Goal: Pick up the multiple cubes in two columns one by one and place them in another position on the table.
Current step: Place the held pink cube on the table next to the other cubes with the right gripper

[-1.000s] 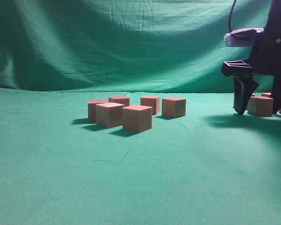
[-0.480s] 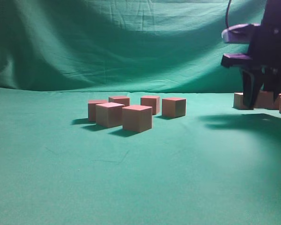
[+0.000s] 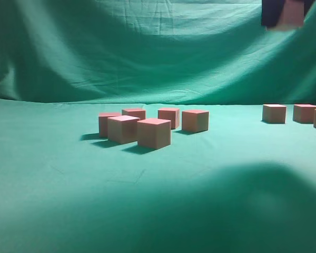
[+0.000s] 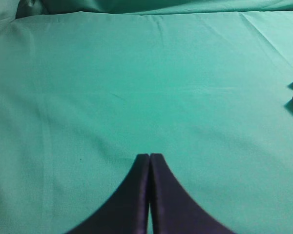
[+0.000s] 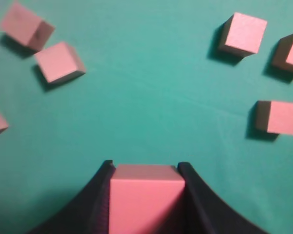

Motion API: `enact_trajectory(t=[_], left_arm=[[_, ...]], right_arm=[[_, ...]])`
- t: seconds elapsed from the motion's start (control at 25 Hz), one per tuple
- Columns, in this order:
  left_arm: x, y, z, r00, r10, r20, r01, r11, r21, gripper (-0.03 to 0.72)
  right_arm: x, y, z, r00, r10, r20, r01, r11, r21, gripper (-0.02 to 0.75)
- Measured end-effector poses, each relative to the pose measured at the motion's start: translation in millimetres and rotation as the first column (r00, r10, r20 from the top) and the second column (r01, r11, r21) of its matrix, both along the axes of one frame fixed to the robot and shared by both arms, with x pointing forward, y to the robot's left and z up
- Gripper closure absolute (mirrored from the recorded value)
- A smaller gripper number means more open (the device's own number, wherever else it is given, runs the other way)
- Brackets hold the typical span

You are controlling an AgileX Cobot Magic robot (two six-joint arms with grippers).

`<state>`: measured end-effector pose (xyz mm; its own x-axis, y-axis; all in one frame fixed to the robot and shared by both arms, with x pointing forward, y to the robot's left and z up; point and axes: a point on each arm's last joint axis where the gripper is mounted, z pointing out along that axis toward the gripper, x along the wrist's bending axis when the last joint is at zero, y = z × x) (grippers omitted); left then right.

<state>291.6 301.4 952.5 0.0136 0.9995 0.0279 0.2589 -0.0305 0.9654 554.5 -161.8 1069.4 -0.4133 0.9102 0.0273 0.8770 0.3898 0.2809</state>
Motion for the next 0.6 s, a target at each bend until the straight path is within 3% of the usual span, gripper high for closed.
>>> enact_trajectory(t=[0.24,0.44,0.6], left_arm=[[0,0,0,1.0,0.0,0.0,0.0,1.0,0.0,0.688],[0,0,0,1.0,0.0,0.0,0.0,1.0,0.0,0.688],[0,0,0,1.0,0.0,0.0,0.0,1.0,0.0,0.688]], right_arm=[[-53,34,22,0.993,0.117,-0.012,-0.117,0.993,0.001,0.479],[-98,64,-6,0.977,0.207,-0.048,-0.207,0.978,-0.005,0.479],[-119,83,-31,0.976,0.217,-0.004,-0.217,0.976,0.003,0.479]])
